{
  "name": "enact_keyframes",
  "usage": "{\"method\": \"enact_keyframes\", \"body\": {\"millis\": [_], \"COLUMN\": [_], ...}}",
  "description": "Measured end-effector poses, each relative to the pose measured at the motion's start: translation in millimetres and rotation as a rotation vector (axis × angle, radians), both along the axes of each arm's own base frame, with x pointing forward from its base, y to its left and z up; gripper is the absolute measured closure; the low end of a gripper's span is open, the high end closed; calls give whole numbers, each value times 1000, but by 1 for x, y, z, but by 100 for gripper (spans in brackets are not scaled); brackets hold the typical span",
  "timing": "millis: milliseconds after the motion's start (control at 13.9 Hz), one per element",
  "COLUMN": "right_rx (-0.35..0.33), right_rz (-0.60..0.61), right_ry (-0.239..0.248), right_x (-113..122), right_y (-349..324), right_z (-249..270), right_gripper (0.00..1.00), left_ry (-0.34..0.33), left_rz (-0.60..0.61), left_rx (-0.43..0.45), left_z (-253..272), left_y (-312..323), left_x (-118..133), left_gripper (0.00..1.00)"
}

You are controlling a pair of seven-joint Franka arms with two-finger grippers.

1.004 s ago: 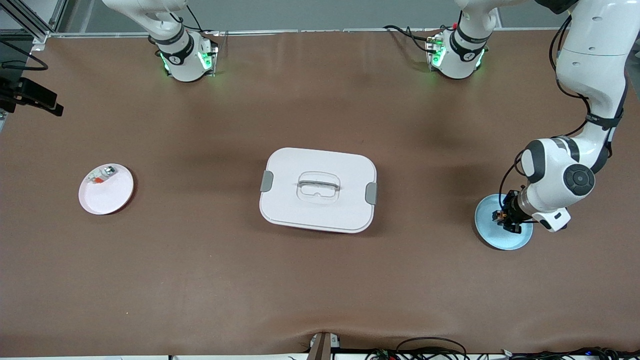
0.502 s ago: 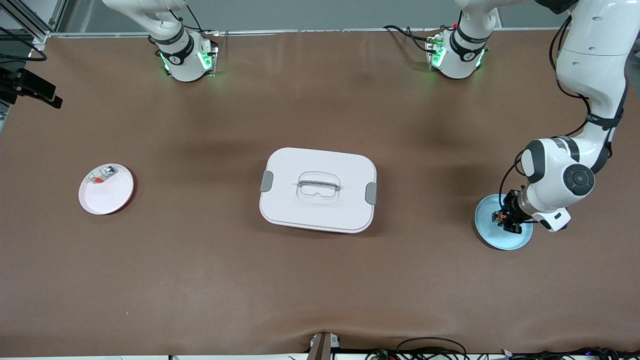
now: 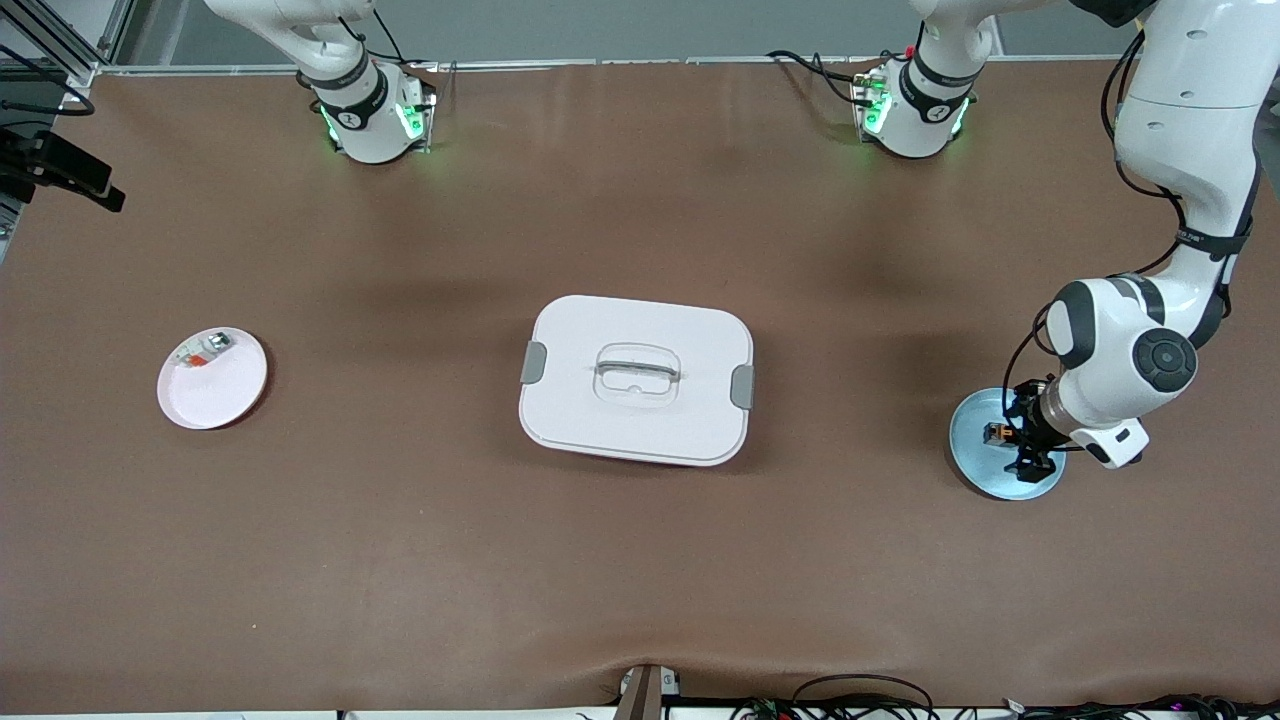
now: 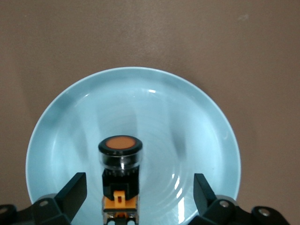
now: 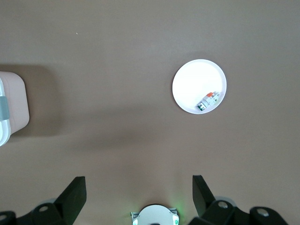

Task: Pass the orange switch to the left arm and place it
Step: 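Set the switch on the blue plate and open the left gripper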

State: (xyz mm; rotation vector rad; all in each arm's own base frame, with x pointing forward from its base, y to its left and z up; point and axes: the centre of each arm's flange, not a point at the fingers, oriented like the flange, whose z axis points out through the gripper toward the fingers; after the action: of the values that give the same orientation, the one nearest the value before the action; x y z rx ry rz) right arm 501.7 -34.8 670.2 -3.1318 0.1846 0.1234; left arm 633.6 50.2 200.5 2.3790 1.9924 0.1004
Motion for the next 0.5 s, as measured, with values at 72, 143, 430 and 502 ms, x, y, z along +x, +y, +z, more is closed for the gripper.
{"method": "enact_keyframes", "body": {"millis": [72,143,430,502], "right_rx": [2,8,20,21], "right_rz": [0,1,2,2], "right_ry": [-8,-15,-40,-46], "right_x": [0,0,-1,-2], "right_y": [0,1,2,2], "right_z": [1,2,5,4], "right_gripper": [0,0,0,0], "left_ry": [-7,-14,-37,-40], "left_rz": [-2,-6,-91,-143], "left_rx": [0,-1,4,7], "left_z": [4,8,21,23], "left_y": [-2,-3,-13,-15], "left_x": [3,5,14,14], "left_gripper": [0,0,0,0]}}
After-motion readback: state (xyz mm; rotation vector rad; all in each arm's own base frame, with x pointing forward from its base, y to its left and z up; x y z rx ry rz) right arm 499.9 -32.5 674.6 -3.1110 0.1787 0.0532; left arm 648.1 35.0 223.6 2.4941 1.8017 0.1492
